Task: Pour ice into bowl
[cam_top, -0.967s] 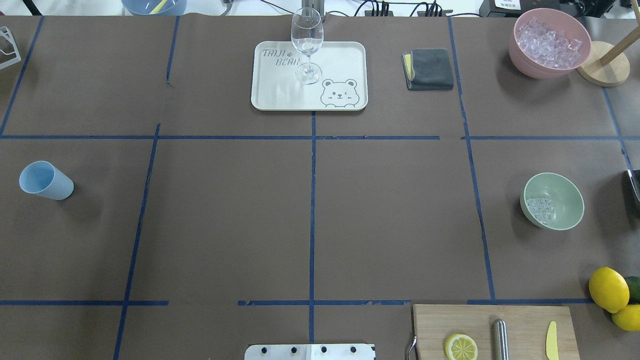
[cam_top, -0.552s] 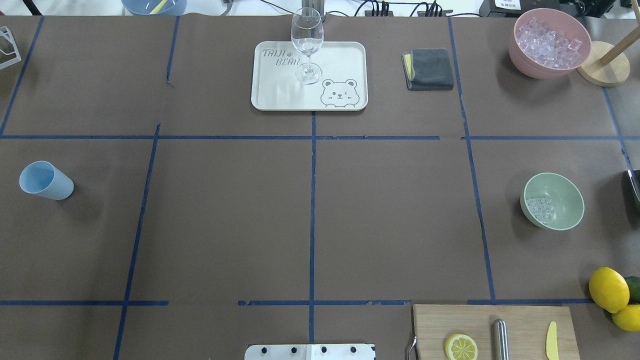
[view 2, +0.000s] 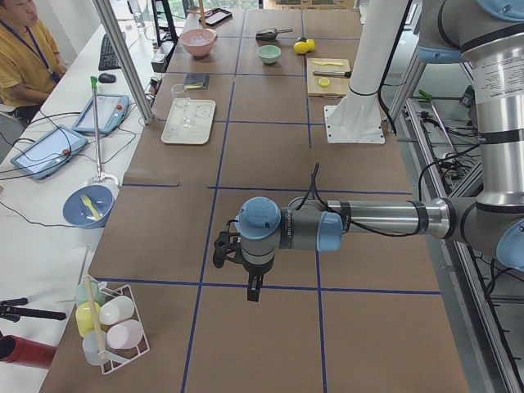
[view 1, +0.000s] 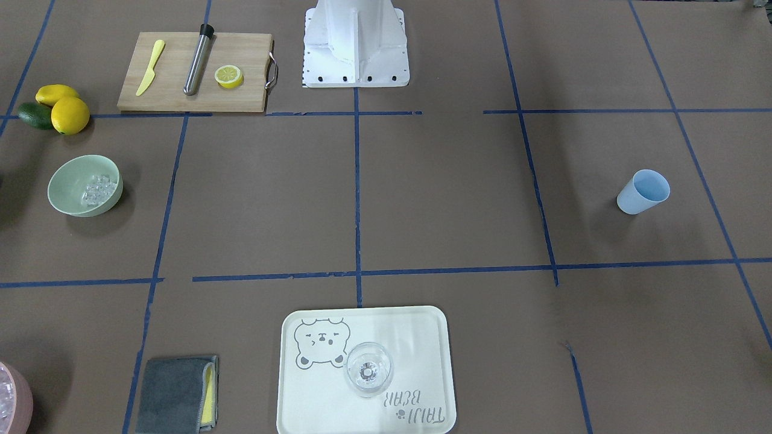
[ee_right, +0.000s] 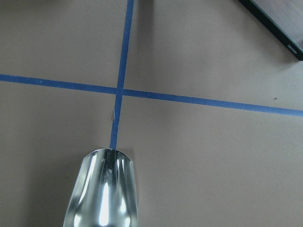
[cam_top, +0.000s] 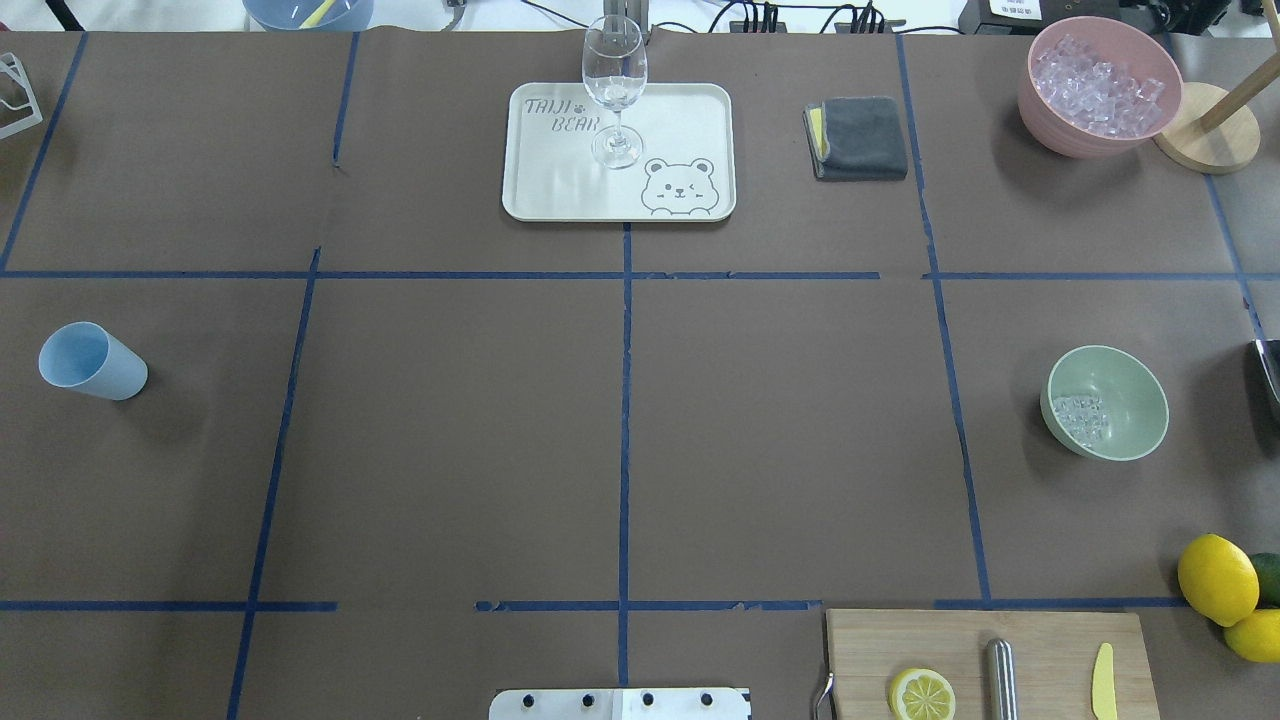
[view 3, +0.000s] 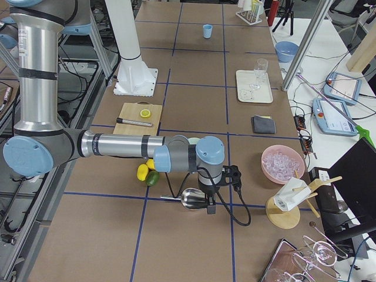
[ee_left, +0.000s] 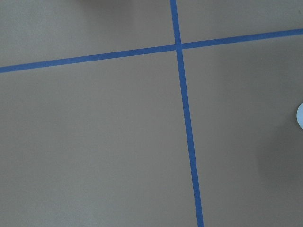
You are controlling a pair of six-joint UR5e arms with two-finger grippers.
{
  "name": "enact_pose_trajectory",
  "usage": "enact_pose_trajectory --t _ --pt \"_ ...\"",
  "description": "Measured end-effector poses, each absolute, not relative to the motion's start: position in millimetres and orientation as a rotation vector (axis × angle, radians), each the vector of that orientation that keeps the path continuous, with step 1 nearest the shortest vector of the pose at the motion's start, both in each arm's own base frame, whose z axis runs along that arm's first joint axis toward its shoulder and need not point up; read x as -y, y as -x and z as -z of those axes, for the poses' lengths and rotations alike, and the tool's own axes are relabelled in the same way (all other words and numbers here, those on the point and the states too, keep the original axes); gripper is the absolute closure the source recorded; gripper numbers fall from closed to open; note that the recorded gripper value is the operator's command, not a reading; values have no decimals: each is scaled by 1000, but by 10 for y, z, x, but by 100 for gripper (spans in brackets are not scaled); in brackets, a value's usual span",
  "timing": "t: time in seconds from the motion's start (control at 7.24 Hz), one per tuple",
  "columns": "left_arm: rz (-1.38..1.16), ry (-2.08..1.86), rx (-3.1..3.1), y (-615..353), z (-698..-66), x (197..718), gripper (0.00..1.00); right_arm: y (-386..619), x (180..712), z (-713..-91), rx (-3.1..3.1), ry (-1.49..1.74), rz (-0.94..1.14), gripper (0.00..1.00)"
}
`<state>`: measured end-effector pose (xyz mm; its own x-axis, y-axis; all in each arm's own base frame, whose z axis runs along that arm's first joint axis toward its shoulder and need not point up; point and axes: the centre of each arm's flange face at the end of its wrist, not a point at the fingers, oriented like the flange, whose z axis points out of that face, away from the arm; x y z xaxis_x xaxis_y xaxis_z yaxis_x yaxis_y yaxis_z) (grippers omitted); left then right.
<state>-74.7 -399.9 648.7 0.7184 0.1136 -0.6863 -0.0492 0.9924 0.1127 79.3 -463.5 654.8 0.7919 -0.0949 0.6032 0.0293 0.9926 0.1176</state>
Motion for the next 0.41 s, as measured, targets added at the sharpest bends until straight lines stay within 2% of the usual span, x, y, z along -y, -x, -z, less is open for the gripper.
enact_pose_trajectory --t 0.41 --pt "-84 -79 -764 752 -6531 3979 0 -771 4615 -6534 682 -105 69 0"
